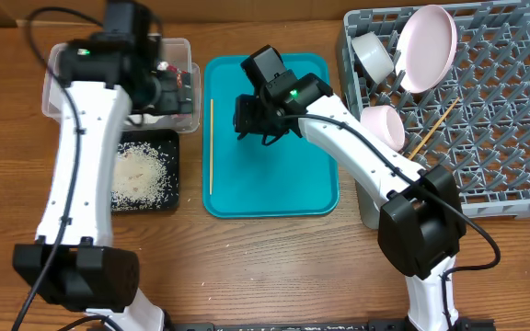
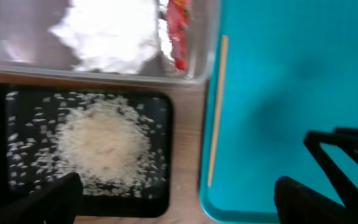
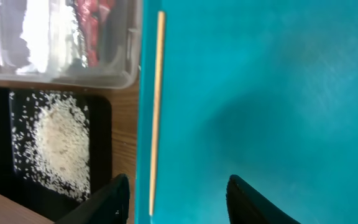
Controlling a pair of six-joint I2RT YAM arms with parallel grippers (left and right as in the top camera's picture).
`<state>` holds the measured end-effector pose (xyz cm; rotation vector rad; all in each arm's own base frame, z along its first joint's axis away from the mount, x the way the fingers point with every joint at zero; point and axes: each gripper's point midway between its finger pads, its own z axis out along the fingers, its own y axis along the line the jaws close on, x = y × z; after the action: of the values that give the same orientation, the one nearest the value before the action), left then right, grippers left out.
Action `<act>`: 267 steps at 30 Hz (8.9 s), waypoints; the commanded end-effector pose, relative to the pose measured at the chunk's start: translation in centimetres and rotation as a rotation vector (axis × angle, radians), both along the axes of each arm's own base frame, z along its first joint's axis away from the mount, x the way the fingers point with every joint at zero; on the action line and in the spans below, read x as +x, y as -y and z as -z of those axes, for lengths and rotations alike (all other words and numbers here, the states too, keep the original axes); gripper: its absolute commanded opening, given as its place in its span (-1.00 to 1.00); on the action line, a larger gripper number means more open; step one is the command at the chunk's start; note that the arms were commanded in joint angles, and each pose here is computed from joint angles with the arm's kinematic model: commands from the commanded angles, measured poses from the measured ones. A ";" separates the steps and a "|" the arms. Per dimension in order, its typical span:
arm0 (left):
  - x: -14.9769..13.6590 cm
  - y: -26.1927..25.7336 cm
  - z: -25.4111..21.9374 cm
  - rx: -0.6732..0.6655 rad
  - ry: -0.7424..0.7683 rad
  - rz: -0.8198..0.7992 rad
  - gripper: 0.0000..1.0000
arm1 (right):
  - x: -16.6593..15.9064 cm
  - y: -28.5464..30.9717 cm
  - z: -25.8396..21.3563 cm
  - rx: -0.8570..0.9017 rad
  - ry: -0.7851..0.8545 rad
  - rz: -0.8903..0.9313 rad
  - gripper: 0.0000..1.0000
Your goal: Sort waste into correct bins and load items into the dishwasher
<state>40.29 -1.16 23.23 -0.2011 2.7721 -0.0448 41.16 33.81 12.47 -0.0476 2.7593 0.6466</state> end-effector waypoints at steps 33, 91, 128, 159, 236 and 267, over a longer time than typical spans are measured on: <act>0.1 -7.9 -1.9 0.009 0.046 -0.226 1.00 | -3.6 -6.2 11.1 -0.313 0.125 -0.159 0.16; 0.1 -7.9 -1.9 0.009 0.047 -0.226 1.00 | 3.3 16.2 -13.4 -0.235 0.009 0.420 -0.93; 0.1 -7.9 -1.9 0.009 0.047 -0.226 0.99 | -1.9 39.1 -4.0 -0.477 -0.440 0.777 -0.31; 0.1 -7.9 -1.9 0.009 0.047 -0.226 1.00 | -19.8 34.1 -39.3 -0.047 0.689 0.622 1.00; -1.5 -7.5 -5.9 0.013 0.149 -0.221 1.00 | -16.5 33.1 -4.5 -0.016 1.126 0.527 1.00; -14.8 -3.0 -2.2 0.101 1.260 -0.035 1.00 | -16.5 33.1 -4.5 -0.016 1.126 0.527 1.00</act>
<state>25.86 2.47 27.59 -0.1866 1.5351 -0.0442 24.63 0.70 17.12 0.2341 1.5899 0.2894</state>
